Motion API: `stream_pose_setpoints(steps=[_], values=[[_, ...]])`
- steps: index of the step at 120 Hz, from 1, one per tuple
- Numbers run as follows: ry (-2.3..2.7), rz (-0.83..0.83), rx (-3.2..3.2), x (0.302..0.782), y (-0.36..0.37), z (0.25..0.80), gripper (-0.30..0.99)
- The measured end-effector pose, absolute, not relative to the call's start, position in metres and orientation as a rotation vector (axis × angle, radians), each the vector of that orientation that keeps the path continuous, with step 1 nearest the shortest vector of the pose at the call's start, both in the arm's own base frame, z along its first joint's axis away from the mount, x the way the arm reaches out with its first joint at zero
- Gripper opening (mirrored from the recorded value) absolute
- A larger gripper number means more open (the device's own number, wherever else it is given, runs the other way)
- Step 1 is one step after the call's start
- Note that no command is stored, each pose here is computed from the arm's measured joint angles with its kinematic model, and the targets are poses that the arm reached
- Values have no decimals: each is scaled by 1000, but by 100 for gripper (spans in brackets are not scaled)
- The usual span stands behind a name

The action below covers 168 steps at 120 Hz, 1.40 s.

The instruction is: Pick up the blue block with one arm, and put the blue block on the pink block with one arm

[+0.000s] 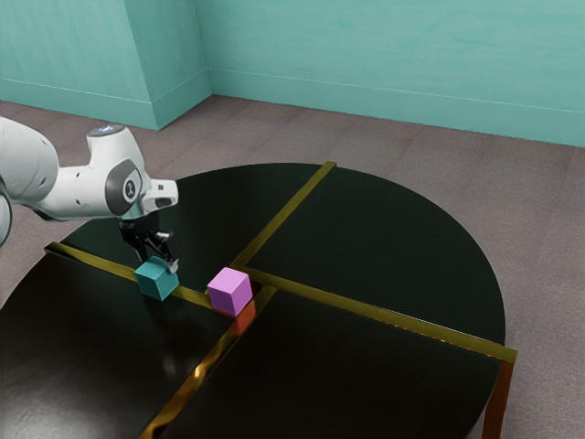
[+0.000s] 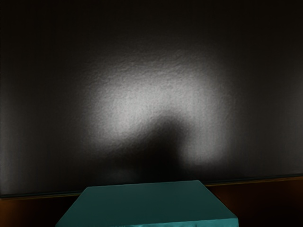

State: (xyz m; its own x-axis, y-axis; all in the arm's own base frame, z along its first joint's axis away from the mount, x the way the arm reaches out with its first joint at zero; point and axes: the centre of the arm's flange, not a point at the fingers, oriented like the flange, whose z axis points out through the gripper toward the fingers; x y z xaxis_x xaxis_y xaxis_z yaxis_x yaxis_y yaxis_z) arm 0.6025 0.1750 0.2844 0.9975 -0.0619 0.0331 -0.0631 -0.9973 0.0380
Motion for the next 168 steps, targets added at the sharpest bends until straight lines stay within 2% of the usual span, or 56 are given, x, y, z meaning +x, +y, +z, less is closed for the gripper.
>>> stream_pose_setpoints(steps=[71,126,156,168], values=[[-105,8,3096,598,180,267,61],[-111,5,3097,597,180,265,44],[-105,51,3101,600,179,285,40],[-133,77,3089,606,158,305,38]])
